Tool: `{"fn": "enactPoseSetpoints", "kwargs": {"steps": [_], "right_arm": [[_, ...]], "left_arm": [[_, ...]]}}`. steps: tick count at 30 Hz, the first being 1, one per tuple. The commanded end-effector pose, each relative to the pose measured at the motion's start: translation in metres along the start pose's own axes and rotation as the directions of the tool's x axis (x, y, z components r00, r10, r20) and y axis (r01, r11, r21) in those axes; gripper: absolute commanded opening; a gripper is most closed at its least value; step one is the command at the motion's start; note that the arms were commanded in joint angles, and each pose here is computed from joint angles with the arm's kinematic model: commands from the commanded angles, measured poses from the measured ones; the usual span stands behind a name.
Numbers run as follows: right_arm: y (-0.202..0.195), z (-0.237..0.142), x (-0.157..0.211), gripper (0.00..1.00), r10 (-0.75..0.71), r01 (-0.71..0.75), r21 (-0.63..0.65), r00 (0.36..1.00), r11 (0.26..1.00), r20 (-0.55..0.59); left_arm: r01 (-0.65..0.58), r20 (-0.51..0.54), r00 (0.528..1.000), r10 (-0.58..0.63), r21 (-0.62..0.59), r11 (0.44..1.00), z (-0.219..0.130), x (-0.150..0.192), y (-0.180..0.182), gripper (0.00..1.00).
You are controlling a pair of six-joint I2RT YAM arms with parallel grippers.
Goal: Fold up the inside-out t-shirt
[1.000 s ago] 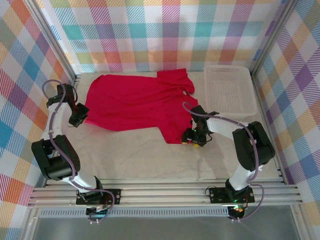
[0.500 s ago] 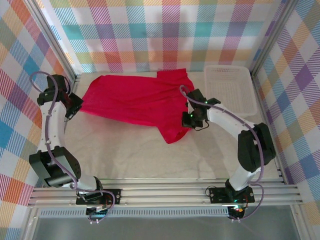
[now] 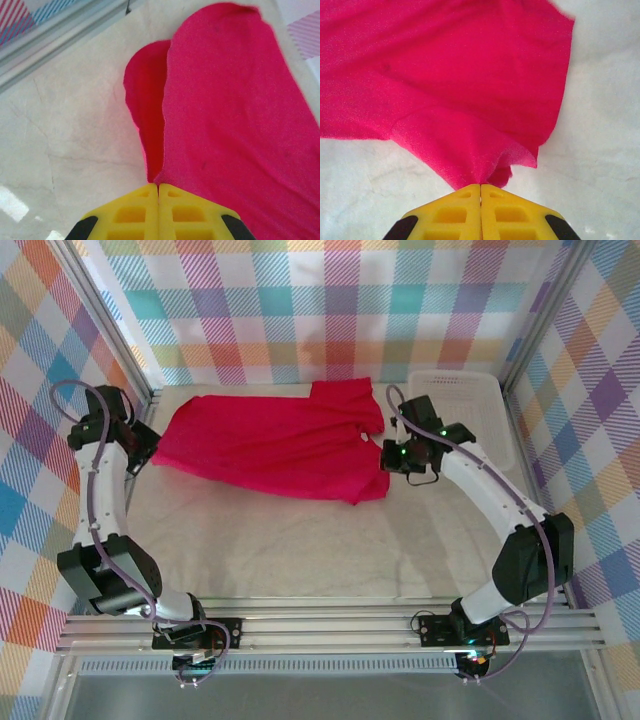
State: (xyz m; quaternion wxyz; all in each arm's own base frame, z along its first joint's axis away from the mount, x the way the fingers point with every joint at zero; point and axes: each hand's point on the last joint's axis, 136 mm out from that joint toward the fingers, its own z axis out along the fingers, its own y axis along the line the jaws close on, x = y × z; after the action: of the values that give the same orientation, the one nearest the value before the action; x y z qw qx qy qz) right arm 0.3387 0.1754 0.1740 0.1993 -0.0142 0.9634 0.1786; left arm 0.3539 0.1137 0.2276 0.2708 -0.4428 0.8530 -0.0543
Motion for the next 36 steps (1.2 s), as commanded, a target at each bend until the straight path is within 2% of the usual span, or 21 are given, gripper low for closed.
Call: {"fn": "enactPoseSetpoints", "kwargs": {"steps": [1,7,11,14,15,16,17,20,22,25,33,36], "right_arm": [[-0.002,0.020,0.040,0.00,0.060,-0.065,-0.042,0.990,0.997,-0.129],[-0.018,0.051,0.106,0.00,0.186,-0.203,-0.049,0.953,0.978,-0.241],[-0.028,0.060,0.140,0.00,0.220,-0.236,-0.019,0.928,0.972,-0.302],[-0.035,0.060,0.156,0.00,0.234,-0.247,-0.002,0.922,0.969,-0.308],[-0.036,0.058,0.155,0.17,0.228,-0.238,0.002,0.927,0.971,-0.297],[-0.038,0.056,0.153,0.40,0.217,-0.224,0.009,0.933,0.975,-0.286],[-0.040,0.054,0.149,0.49,0.201,-0.203,0.021,0.942,0.979,-0.270],[-0.044,0.056,0.137,0.59,0.156,-0.148,0.049,0.957,0.988,-0.245],[-0.044,0.063,0.137,0.59,0.142,-0.135,0.044,0.954,0.990,-0.264],[-0.035,0.076,0.140,0.50,0.144,-0.151,0.000,0.943,0.989,-0.301],[-0.022,0.097,0.136,0.51,0.109,-0.122,-0.022,0.944,0.992,-0.311],[-0.017,0.106,0.135,0.45,0.106,-0.123,-0.032,0.938,0.992,-0.330]], "left_arm": [[0.000,-0.020,1.000,0.000,-0.007,1.000,0.008,0.011,0.011,0.00],[-0.010,-0.052,0.999,0.007,-0.057,0.998,0.024,0.028,0.029,0.00],[-0.020,-0.056,0.998,0.016,-0.072,0.997,0.025,0.028,0.032,0.00],[-0.022,-0.054,0.998,0.017,-0.074,0.997,0.025,0.028,0.032,0.00],[-0.020,-0.053,0.998,0.017,-0.074,0.997,0.025,0.028,0.032,0.00],[-0.021,-0.055,0.998,0.017,-0.071,0.997,0.025,0.029,0.032,0.00],[-0.018,-0.059,0.998,0.014,-0.068,0.998,0.026,0.030,0.031,0.00],[-0.012,-0.070,0.998,0.008,-0.059,0.998,0.028,0.032,0.030,0.00],[-0.011,-0.070,0.998,0.008,-0.056,0.998,0.028,0.032,0.030,0.00],[-0.013,-0.065,0.998,0.010,-0.055,0.998,0.027,0.033,0.031,0.00],[-0.008,-0.076,0.997,0.004,-0.050,0.999,0.031,0.036,0.031,0.00],[-0.009,-0.079,0.997,0.005,-0.052,0.999,0.031,0.037,0.031,0.00]]}}
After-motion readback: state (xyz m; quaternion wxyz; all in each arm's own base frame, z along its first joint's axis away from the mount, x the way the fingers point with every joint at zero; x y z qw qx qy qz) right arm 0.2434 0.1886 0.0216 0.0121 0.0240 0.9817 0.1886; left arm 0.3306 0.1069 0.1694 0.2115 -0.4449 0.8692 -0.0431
